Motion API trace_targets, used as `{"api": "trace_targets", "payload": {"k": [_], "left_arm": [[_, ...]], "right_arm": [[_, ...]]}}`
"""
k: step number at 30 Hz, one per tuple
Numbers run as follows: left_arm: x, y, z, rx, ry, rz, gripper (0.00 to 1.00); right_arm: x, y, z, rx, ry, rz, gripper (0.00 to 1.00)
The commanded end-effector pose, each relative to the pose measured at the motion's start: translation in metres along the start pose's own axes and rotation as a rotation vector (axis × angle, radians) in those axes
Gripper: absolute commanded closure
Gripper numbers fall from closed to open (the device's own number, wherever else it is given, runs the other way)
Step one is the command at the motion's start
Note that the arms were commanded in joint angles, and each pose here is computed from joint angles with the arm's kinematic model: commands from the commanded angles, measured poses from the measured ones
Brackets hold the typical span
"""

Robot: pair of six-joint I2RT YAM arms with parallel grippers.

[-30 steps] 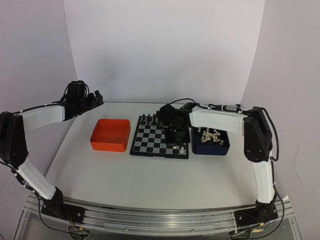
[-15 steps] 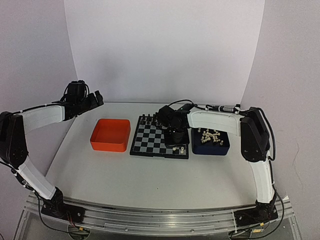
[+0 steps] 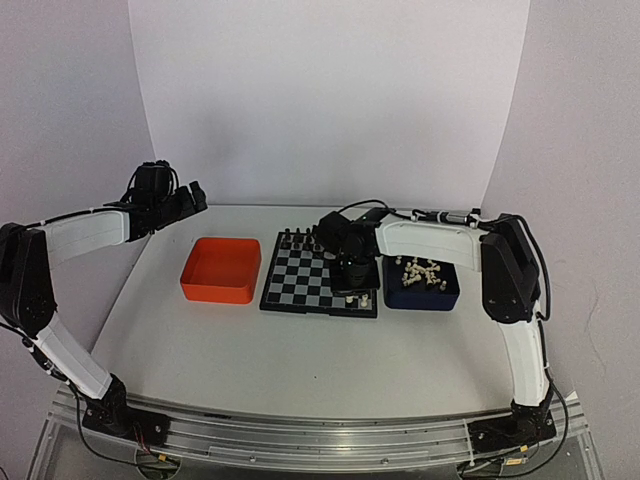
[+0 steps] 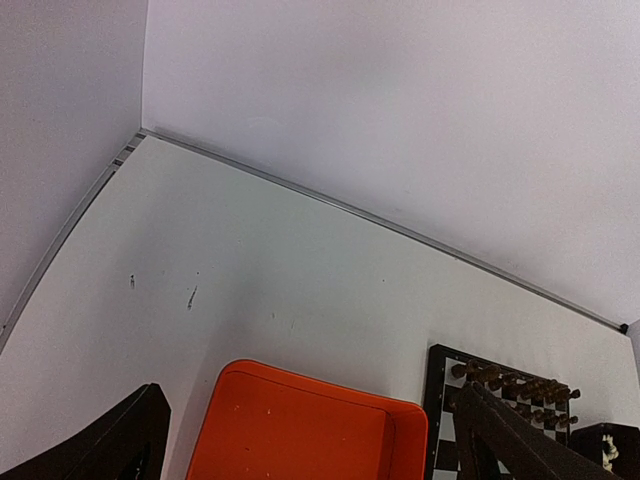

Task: Set up the chess pieces on the board
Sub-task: Place the chess piece on the chessboard.

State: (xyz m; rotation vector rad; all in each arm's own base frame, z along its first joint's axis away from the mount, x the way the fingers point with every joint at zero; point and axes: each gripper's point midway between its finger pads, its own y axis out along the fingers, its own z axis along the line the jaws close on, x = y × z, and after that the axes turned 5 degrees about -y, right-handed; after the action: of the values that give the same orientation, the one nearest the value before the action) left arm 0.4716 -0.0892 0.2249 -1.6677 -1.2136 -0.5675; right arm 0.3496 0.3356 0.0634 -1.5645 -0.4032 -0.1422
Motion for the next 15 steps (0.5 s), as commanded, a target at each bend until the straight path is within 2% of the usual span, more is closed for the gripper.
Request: {"api": "trace_targets", "payload": {"k": [1, 15], "left_arm": [[0.0169, -0.0067, -0.0069, -0.011, 0.001, -0.031, 0.00], [0.0200, -0.0088, -0.0062, -0.002, 0.006, -0.040, 0.00]], "right_arm": [[-0.0056, 0.0031, -0.0058, -0.009, 0.010, 0.031, 1.00], [-0.0107, 0.0125, -0.0080, 0.006, 0.010, 0.074, 1.00]]}}
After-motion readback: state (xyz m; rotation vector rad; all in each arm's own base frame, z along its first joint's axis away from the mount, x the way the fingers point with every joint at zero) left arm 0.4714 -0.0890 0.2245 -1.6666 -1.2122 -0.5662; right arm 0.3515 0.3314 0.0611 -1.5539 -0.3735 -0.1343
